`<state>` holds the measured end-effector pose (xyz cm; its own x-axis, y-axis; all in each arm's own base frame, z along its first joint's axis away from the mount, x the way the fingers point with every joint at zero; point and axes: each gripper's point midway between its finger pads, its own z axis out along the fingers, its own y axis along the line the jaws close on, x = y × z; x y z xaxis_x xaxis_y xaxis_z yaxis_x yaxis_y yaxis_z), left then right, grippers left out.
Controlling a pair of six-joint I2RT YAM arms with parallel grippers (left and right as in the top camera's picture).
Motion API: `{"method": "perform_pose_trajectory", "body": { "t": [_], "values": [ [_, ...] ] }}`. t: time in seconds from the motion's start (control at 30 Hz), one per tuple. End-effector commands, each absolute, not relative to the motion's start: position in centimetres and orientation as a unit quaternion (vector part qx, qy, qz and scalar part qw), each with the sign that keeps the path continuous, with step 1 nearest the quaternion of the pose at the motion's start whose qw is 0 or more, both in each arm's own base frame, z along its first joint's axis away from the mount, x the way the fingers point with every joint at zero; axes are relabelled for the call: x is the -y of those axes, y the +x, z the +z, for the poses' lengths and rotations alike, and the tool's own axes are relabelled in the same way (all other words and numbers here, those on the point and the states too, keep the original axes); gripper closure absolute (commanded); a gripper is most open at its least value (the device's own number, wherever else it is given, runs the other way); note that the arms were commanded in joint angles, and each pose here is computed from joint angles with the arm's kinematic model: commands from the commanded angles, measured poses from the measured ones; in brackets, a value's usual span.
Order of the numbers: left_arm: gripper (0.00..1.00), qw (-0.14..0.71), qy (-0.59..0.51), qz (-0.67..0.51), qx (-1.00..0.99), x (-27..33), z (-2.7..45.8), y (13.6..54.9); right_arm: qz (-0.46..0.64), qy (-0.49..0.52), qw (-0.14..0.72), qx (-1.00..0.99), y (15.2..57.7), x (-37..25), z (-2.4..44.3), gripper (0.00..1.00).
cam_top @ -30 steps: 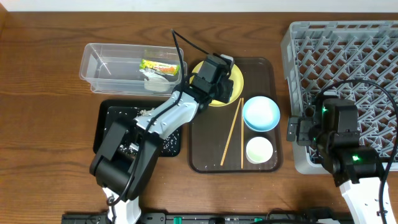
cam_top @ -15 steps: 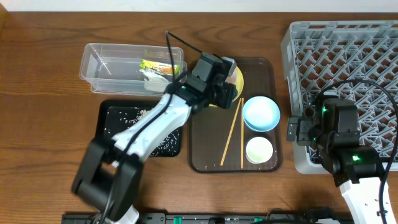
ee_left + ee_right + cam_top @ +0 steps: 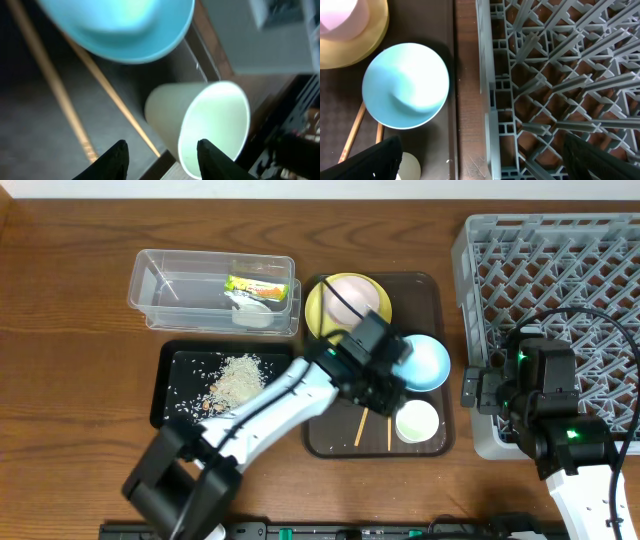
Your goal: Sort waste into correct bins and load items into the dishwasher rack
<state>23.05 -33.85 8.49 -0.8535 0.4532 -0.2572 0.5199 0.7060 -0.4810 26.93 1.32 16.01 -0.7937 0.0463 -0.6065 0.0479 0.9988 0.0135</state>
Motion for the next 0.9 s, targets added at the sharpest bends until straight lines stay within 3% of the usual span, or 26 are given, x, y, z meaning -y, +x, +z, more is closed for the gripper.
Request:
{"method": "perform_pose_trajectory", "body": {
  "t": [0.0, 0.1, 0.2, 0.27, 0.47, 0.6, 0.87],
  "values": [
    [0.53, 0.051, 0.269, -0.243, -0.931, 33.6, 6.3, 22.4, 0.002, 0.019, 0.330, -0.944, 27.2, -1.6, 16.8, 0.01],
    [0.54, 0.047, 0.274, -0.229, -0.933, 33.8, 5.3, 22.1, 0.002, 0.019, 0.329, -0.944, 27.2, -1.6, 16.8, 0.01],
    [0.81, 0.048, 0.274, -0.220, -0.935, 33.6, 4.9, 22.2, 0.002, 0.019, 0.330, -0.944, 27.2, -1.6, 16.8, 0.01],
    [0.94, 0.058, 0.271, -0.210, -0.938, 33.3, 4.9, 22.7, 0.002, 0.019, 0.330, -0.944, 27.2, -1.6, 16.8, 0.01],
    [0.94, 0.062, 0.247, -0.202, -0.946, 31.6, 5.9, 24.0, 0.002, 0.019, 0.330, -0.944, 27.2, -1.6, 16.8, 0.01],
    [0.94, 0.071, 0.236, -0.259, -0.934, 30.8, 9.9, 24.9, 0.004, 0.020, 0.351, -0.936, 28.1, -1.6, 17.5, 0.01],
    [0.94, 0.189, 0.136, -0.385, -0.893, 27.0, 18.4, 33.0, 0.073, -0.008, 0.393, -0.917, 30.5, -4.3, 19.0, 0.01]
  ]
}}
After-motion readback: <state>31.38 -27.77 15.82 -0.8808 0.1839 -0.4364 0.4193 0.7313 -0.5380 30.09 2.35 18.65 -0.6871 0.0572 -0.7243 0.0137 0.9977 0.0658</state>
